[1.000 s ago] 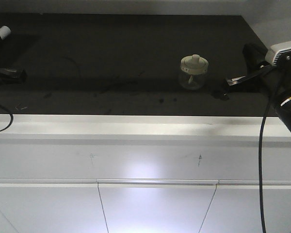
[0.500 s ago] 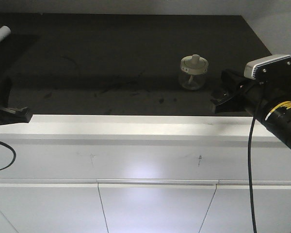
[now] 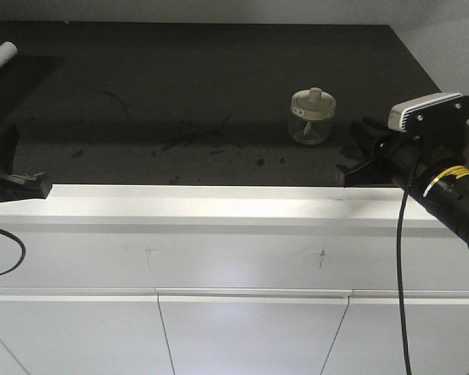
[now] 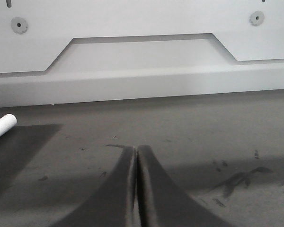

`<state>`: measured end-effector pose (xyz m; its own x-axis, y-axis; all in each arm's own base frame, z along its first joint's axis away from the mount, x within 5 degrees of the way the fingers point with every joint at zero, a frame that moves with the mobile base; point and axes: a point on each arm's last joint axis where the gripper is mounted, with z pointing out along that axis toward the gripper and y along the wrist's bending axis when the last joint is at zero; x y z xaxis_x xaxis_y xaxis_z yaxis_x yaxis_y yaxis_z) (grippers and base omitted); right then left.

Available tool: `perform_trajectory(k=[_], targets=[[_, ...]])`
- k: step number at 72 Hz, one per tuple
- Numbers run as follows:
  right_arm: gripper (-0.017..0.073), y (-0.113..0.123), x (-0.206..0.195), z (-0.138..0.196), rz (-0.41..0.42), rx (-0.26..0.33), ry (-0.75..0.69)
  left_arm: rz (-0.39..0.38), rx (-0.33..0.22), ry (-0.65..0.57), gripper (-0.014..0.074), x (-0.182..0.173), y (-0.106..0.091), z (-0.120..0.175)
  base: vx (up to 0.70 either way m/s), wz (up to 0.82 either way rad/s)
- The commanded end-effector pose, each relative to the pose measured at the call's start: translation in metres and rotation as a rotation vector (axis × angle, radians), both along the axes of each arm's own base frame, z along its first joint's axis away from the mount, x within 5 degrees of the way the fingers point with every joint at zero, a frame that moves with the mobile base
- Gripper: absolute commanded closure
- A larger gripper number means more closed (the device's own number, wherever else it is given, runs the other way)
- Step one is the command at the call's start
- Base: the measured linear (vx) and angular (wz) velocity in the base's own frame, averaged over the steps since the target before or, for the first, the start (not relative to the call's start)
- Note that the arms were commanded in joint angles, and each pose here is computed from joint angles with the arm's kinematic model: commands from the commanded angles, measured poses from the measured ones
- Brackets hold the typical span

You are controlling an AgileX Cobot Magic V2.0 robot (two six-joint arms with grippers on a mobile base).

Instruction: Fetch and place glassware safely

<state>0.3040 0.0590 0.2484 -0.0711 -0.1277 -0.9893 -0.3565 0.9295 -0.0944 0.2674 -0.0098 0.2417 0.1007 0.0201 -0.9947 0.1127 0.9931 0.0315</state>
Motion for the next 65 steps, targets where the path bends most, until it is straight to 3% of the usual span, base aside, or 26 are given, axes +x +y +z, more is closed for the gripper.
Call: perform_trajectory(k=[1,10,19,31,44,65], targets=[[0.0279,0.002,0.004,0.017,0.02,0.036,-0.105,-0.002,-0.022,-0.122,0.0601,-0.002,0.0,0.02,0.0,0.0],[0.0052,0.003,0.009,0.008,0.018,0.047,-0.093,-0.002,-0.022,-0.122,0.0601,-0.002,0.0,0.02,0.0,0.0],[-0.0057,0.002,0.019,0.005,-0.008,0.068,-0.107,-0.002,-0.022,-0.122,0.0601,-0.002,0.0,0.02,0.0,0.0],[-0.0037,0.004,0.047,0.009,-0.016,0.06,-0.141,-0.002,-0.022,-0.122,0.0601,-0.002,0.0,0.02,0.0,0.0],[0.0001,0.007,0.086,0.019,-0.043,0.092,-0.191,-0.002,-0.022,-0.122,0.0601,-0.002,0.0,0.02,0.0,0.0],[0.0001,0.013,0.143,0.02,-0.052,0.044,-0.18,-0.002,-0.022,-0.122,0.0601,-0.002,0.0,0.02,0.0,0.0]])
